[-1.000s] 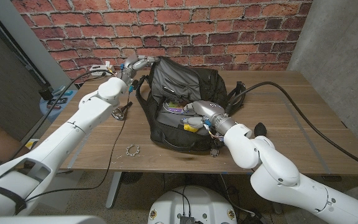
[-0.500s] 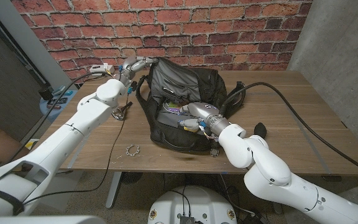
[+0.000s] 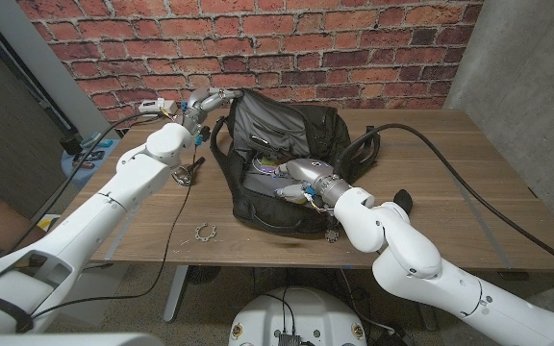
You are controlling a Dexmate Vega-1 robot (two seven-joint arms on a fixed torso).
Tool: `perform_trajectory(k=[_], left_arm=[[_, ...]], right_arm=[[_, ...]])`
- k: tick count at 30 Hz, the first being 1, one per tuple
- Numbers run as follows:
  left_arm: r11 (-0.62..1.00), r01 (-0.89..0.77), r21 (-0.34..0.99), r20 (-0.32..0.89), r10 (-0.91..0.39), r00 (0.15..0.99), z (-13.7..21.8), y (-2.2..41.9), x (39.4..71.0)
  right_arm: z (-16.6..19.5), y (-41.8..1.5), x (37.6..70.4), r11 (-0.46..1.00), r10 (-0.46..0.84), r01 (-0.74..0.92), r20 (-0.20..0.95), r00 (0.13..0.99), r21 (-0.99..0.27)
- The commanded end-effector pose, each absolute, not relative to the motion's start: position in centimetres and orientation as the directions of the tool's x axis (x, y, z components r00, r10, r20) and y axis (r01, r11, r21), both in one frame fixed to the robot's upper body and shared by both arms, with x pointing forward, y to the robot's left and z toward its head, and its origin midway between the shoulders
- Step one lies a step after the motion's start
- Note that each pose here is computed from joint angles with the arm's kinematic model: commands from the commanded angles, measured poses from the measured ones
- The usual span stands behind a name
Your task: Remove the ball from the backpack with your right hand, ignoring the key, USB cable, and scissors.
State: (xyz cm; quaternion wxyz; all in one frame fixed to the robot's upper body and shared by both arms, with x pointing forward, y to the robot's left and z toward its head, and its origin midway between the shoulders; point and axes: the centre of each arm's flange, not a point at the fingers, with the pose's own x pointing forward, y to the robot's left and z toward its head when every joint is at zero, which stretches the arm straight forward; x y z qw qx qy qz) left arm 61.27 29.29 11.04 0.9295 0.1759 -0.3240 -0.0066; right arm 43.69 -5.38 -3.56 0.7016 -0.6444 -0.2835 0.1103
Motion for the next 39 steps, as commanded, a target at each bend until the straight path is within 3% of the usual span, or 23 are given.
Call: perform_trajectory(k=[1,39], left_arm=[[0.936,-0.103,0.337,0.599,-0.129,0.79,11.3,29.5,61.5],[0.932,-0.111,0.344,0.596,-0.126,0.793,11.4,29.6,61.4]], right_arm=[[-3.4,-6.0,44.9,0.08,0.541,0.199,0.21,0.815,-0.977],[-4.7,-8.2,47.7,0.009,0.546,0.186,0.161,0.822,-0.982]])
